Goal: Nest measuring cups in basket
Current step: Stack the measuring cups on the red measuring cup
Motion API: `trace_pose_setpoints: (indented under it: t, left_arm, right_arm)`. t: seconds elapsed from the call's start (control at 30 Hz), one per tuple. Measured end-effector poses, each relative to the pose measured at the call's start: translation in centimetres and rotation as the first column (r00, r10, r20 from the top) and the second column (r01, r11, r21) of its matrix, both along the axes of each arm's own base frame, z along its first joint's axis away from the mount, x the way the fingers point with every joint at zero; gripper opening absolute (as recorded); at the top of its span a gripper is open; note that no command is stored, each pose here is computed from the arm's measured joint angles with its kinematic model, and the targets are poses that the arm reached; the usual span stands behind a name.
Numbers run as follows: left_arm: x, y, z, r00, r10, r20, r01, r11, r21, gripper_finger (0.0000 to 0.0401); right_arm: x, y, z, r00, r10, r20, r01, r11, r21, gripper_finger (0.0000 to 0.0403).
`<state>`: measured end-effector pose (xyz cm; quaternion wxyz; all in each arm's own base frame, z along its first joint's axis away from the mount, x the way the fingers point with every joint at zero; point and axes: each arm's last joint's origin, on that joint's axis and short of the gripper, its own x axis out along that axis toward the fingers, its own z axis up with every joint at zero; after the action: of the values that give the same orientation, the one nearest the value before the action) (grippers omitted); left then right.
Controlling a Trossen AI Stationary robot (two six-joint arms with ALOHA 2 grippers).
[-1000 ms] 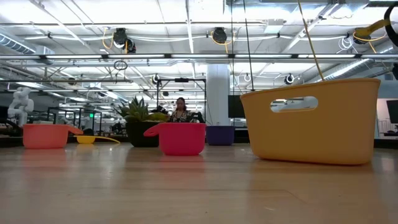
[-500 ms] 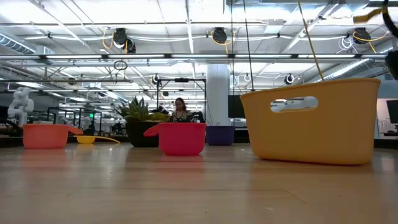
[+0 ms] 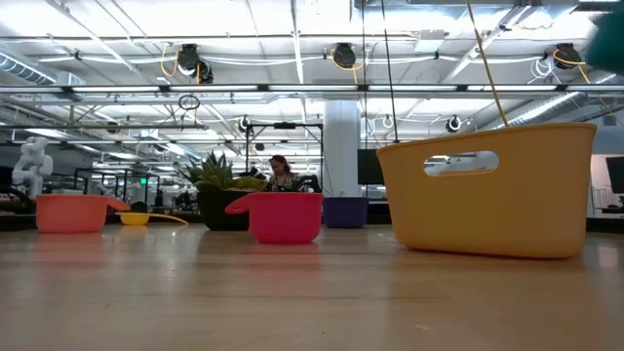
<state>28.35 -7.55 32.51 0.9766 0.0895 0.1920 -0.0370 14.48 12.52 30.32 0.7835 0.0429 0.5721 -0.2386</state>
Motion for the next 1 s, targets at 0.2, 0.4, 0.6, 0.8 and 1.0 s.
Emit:
trace_pose_setpoints:
  t: [0.2, 0.4, 0.6, 0.8, 1.0]
  left_arm:
    - [0.1, -0.3, 0.2, 0.997, -0.069, 0.019, 0.070, 0.996, -0.059, 0.0092]
    - [-0.2, -0.7, 0.1, 0.979, -0.205, -0.013, 0.201, 0.968, -0.151, 0.0092]
    - [-0.8, -1.3, -0.5, 0.973, -0.209, -0.096, 0.188, 0.964, -0.189, 0.0092]
    - [-1.8, -2.1, -1.2, 0.964, -0.185, -0.192, 0.150, 0.972, -0.182, 0.0092]
    - [-3.6, -2.5, -0.4, 0.978, -0.060, -0.201, 0.018, 0.979, -0.202, 0.0092]
  right_arm:
    - [5.0, 0.9, 2.3, 0.940, 0.329, 0.093, -0.292, 0.914, -0.283, 0.0010]
    - [10.9, -1.3, 2.8, 0.847, 0.530, 0.029, -0.463, 0.764, -0.450, 0.0010]
    - [14.7, -6.3, 3.7, 0.777, 0.629, 0.001, -0.546, 0.675, -0.496, 0.0010]
    - [16.3, -9.7, 3.8, 0.586, 0.801, -0.119, -0.737, 0.466, -0.490, 0.0010]
    - [18.4, -11.6, 1.4, 0.351, 0.873, -0.338, -0.892, 0.203, -0.403, 0.0010]
